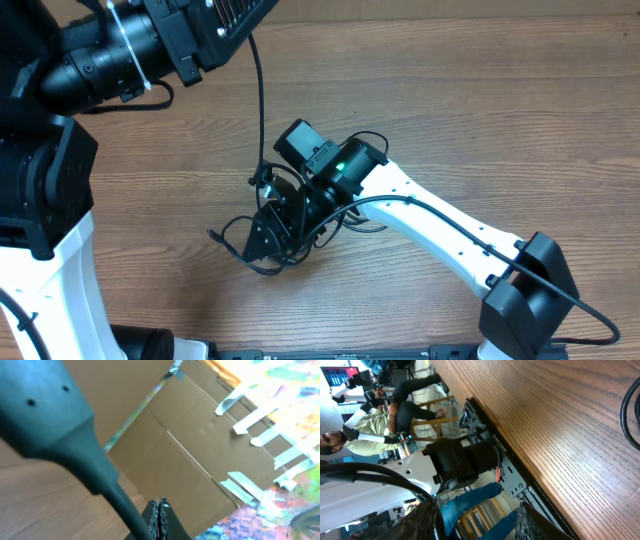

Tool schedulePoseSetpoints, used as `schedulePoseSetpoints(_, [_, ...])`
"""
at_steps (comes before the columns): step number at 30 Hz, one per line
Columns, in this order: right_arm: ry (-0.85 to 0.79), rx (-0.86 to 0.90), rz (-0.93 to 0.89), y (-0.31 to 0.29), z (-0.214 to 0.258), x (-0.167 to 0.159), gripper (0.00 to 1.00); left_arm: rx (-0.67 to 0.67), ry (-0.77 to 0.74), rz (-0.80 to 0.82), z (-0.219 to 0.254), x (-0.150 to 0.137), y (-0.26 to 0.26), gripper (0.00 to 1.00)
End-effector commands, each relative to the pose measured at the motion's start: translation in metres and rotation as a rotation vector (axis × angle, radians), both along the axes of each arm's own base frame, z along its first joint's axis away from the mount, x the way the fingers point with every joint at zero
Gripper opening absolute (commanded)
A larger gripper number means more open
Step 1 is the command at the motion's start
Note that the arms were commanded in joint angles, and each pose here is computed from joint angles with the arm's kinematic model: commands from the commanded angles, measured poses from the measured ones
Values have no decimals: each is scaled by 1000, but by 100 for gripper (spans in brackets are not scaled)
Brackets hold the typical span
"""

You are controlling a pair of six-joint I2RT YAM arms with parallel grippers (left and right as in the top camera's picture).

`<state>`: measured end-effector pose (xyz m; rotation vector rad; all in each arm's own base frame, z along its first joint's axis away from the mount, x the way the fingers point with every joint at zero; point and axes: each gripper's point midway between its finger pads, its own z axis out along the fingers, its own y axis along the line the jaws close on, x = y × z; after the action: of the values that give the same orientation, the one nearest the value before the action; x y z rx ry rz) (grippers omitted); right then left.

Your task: Untangle cables

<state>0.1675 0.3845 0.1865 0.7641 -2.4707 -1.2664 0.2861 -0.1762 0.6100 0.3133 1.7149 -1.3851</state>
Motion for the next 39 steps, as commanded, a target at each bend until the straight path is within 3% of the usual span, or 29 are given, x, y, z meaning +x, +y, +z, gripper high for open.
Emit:
schedulePoseSetpoints(1, [-22,-6,26,4,-2,-7,51,-22,10,-29,5,-4,-4,4])
schedulePoseSetpoints(7, [7,41,27,5,7,-5,48,0,21,-29,-3,-4,-4,4])
schedulePoseSetpoints(22, [74,279,137,7,42,-15,51,39,13,-26,-13,-3,-4,4])
schedulePoseSetpoints(36, [-13,130,140,9,15,-25,52,-32,-42,-4,14,2,-2,4])
schedulePoseSetpoints(39, [-50,-2,60,5,-3,-13,52,-53,-31,-10,18,1,-2,4])
